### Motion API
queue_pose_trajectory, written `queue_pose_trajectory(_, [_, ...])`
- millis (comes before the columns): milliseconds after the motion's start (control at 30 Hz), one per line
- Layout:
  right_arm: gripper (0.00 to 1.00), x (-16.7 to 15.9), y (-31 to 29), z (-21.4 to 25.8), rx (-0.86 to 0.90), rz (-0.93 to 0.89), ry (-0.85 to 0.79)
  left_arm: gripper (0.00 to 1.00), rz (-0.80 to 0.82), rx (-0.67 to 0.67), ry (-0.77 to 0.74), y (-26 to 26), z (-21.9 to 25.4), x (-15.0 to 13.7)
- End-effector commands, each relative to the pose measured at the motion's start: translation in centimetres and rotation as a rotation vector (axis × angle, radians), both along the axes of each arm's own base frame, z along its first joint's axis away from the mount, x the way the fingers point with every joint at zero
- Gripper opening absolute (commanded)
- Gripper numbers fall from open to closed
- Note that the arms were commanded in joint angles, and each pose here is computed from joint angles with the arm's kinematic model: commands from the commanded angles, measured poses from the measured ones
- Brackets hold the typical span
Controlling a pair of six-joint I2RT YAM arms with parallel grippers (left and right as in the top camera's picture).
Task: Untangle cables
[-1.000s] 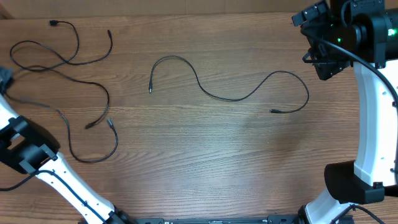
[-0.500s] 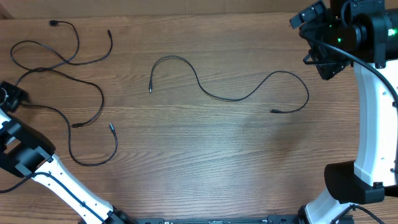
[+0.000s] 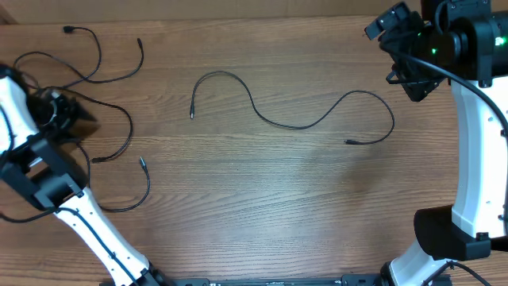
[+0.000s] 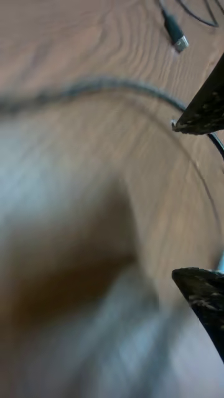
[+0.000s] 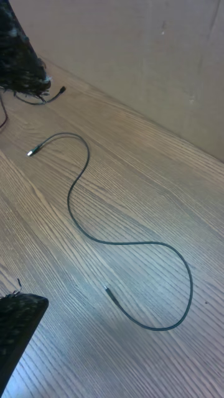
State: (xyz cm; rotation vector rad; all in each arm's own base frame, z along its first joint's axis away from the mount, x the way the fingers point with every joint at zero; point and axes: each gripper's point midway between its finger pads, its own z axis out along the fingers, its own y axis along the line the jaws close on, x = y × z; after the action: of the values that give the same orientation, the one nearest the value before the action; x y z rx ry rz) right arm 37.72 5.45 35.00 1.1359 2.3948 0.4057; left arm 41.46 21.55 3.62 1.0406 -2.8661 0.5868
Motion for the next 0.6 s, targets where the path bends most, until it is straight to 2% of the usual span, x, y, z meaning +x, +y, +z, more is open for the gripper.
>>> queue_pose_trajectory(0, [1.00,-0.8,0.0,1.3,-0.001,0.022,-0.038,0.68,-0.172,-0.026,-0.139,-3.7,1.5,3.0])
queue_pose_trajectory(100, [1.00,-0.8,0.0,1.3,-0.001,0.021,-0.038,0.68,-0.221,0.011,-0.143,-5.4,1.2,4.2])
queue_pose_trajectory(200, [1.00,-0.8,0.0,1.3,-0.001,0.021,-0.038,0.65,-0.199,0.109,-0.057,-6.1,0.4,4.5])
queue_pose_trajectory(233, [1.00,-0.8,0.0,1.3,-0.001,0.021,-0.038,0.61,-0.203,0.145,-0.028,-6.4,0.2,4.5])
queue_pose_trajectory(267, [1.00,-0.8,0.0,1.3,-0.001,0.021,-0.038,0.50,-0.212,0.179,-0.001,-6.6,0.0,4.4])
queue_pose_trajectory(333, [1.00,-0.8,0.0,1.3,-0.001,0.021,-0.038,0.50,-0.206,0.233,0.046,-7.2,-0.4,4.3])
queue_pose_trajectory(400, [1.00,-0.7,0.0,1.3,-0.001,0.021,-0.038,0.55,-0.209,0.265,0.073,-7.9,-0.5,4.3])
queue_pose_trajectory(567, [1.00,-0.7,0.0,1.2,-0.002,0.021,-0.036,0.62,-0.254,0.262,0.083,-10.0,-0.9,4.5])
